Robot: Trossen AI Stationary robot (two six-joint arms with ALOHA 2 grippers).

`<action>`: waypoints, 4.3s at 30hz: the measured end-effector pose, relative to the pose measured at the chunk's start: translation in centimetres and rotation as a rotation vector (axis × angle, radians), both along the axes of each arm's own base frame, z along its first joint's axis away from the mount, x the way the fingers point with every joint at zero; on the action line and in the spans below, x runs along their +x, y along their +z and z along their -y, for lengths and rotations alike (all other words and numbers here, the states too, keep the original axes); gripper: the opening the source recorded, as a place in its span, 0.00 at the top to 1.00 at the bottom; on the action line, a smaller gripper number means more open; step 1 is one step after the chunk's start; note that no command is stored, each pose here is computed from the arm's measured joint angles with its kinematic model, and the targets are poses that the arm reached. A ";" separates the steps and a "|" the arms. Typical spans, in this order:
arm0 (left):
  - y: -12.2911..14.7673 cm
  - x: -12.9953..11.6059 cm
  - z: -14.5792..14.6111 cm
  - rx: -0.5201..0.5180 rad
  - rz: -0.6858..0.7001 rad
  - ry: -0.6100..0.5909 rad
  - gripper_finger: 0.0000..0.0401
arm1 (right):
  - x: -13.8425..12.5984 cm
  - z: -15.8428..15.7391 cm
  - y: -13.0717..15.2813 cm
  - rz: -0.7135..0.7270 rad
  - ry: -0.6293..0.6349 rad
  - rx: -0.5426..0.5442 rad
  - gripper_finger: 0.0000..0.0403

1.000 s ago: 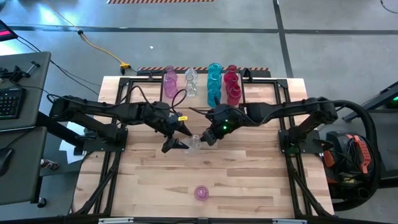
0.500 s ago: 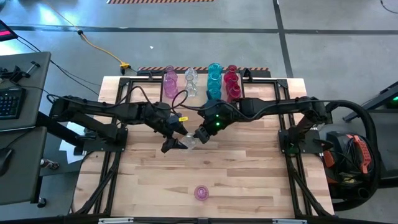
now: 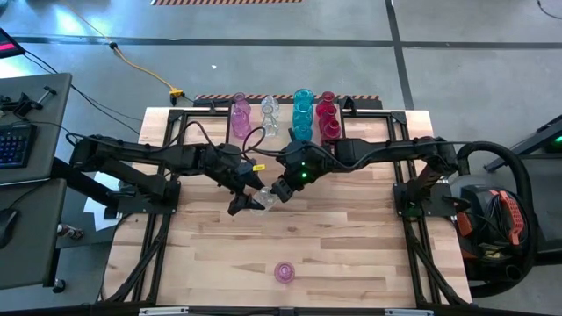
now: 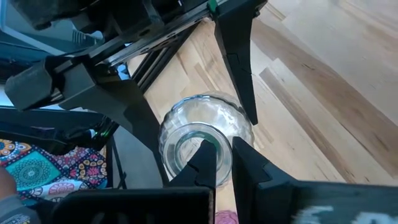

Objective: Sort vases onto shelf
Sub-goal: Put the transparent vase on the shelf aligned with the other transparent vases

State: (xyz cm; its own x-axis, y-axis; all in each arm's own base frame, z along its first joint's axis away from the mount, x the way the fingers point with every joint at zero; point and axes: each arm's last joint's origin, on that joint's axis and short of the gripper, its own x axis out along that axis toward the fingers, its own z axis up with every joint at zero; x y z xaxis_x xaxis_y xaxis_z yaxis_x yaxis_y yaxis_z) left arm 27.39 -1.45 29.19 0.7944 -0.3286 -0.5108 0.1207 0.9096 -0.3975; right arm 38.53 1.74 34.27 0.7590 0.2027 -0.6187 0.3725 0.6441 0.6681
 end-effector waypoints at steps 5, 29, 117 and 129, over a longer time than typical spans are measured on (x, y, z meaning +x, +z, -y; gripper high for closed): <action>0.0 0.0 0.0 0.002 0.001 0.001 0.31 | 0.0 0.2 0.0 0.002 -0.002 0.002 1.00; 0.1 0.1 0.0 0.007 0.010 0.014 0.31 | 0.1 0.3 0.1 0.011 -0.028 0.008 0.79; -2.6 -1.1 2.1 0.267 0.346 0.842 0.31 | -15.6 9.2 11.1 0.205 -0.232 -0.246 0.73; -5.5 0.6 -0.7 0.341 0.341 0.915 0.31 | -15.9 9.4 10.9 0.181 -0.133 -0.396 0.73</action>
